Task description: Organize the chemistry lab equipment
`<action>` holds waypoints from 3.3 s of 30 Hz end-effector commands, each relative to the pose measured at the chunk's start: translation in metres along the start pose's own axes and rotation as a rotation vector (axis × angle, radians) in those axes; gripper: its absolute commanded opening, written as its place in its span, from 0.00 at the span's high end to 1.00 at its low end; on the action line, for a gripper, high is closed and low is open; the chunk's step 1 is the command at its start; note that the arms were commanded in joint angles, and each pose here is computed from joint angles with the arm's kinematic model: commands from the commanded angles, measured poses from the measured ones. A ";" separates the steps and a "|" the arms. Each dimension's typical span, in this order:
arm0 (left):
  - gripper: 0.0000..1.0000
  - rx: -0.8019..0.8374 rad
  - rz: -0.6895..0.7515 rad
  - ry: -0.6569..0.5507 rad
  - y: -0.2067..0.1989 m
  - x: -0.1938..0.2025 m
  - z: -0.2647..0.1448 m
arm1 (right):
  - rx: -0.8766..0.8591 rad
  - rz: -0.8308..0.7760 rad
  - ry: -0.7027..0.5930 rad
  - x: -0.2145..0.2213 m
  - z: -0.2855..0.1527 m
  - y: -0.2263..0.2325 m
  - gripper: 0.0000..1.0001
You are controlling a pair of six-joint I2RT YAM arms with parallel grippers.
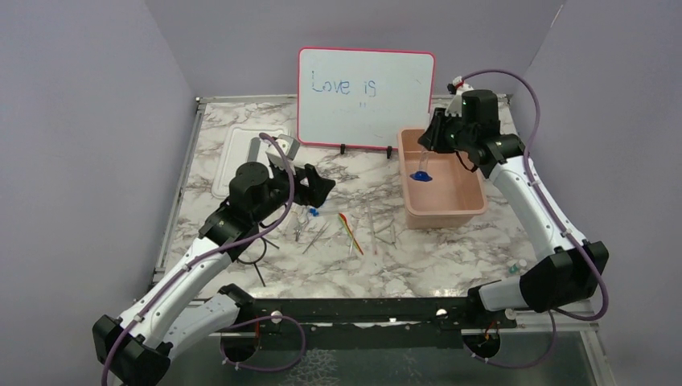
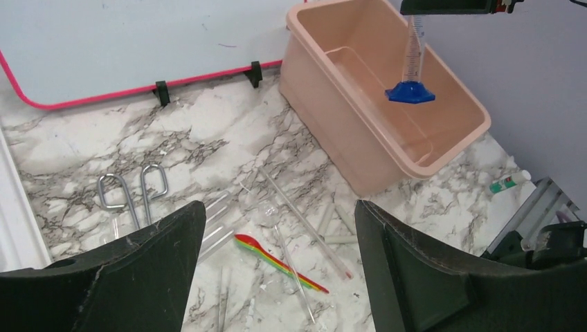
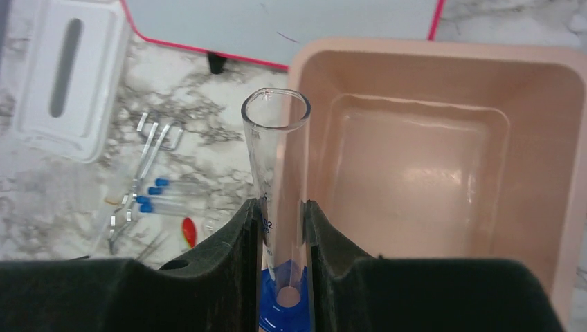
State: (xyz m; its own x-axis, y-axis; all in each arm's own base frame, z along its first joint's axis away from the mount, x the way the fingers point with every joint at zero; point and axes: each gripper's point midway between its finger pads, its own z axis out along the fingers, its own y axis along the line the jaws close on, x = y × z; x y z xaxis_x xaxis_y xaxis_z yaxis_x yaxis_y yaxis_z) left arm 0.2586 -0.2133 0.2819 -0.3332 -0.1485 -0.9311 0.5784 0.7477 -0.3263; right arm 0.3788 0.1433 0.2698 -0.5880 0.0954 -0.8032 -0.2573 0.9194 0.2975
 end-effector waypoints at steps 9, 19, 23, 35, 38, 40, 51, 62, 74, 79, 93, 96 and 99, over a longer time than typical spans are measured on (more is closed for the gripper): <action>0.18 -0.042 0.045 0.045 0.012 0.011 0.009 | 0.098 0.031 0.361 0.131 0.065 -0.052 0.85; 0.18 -0.062 0.057 0.050 0.017 0.014 0.012 | -0.022 0.134 0.464 0.176 0.102 -0.043 0.78; 0.18 -0.066 0.056 0.056 0.018 0.015 0.012 | -0.027 0.164 0.469 0.184 0.110 -0.043 0.74; 0.18 -0.103 0.045 0.059 0.021 0.010 0.009 | 0.019 0.193 0.403 0.165 0.099 -0.043 0.52; 0.18 -0.118 0.046 0.056 0.023 0.006 0.008 | 0.042 0.190 0.358 0.147 0.087 -0.041 0.50; 0.18 -0.127 0.052 0.051 0.023 0.001 0.006 | 0.064 0.190 0.319 0.132 0.077 -0.041 0.48; 0.18 -0.345 0.157 -0.083 0.042 -0.078 -0.033 | -0.030 0.137 -0.007 0.034 -0.001 0.009 0.48; 0.17 -0.490 0.200 -0.343 0.041 -0.169 -0.102 | -0.317 -0.038 0.065 0.085 0.007 0.185 0.42; 0.15 -0.711 0.196 -0.473 0.055 -0.224 -0.164 | -0.502 -0.314 0.183 0.199 0.042 0.365 0.40; 0.15 -0.787 0.200 -0.500 0.060 -0.239 -0.178 | -0.516 -0.370 0.219 0.226 0.058 0.402 0.45; 0.15 -0.765 0.240 -0.433 0.064 -0.220 -0.158 | -0.428 -0.584 0.278 0.277 0.082 0.401 0.61; 0.15 -0.760 0.242 -0.430 0.064 -0.219 -0.157 | -0.435 -0.616 0.291 0.286 0.082 0.404 0.66; 0.15 -0.760 0.242 -0.430 0.064 -0.219 -0.158 | -0.429 -0.631 0.297 0.289 0.081 0.405 0.77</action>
State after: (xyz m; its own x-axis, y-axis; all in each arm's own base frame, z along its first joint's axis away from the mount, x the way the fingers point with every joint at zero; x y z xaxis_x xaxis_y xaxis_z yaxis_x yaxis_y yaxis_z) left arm 0.2525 -0.0330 0.4906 0.1266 -0.0603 -0.9901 -0.0959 0.9927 -0.0727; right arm 0.1745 0.5720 0.1225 -0.4323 -0.5029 -0.7485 -0.8243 0.5568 0.1020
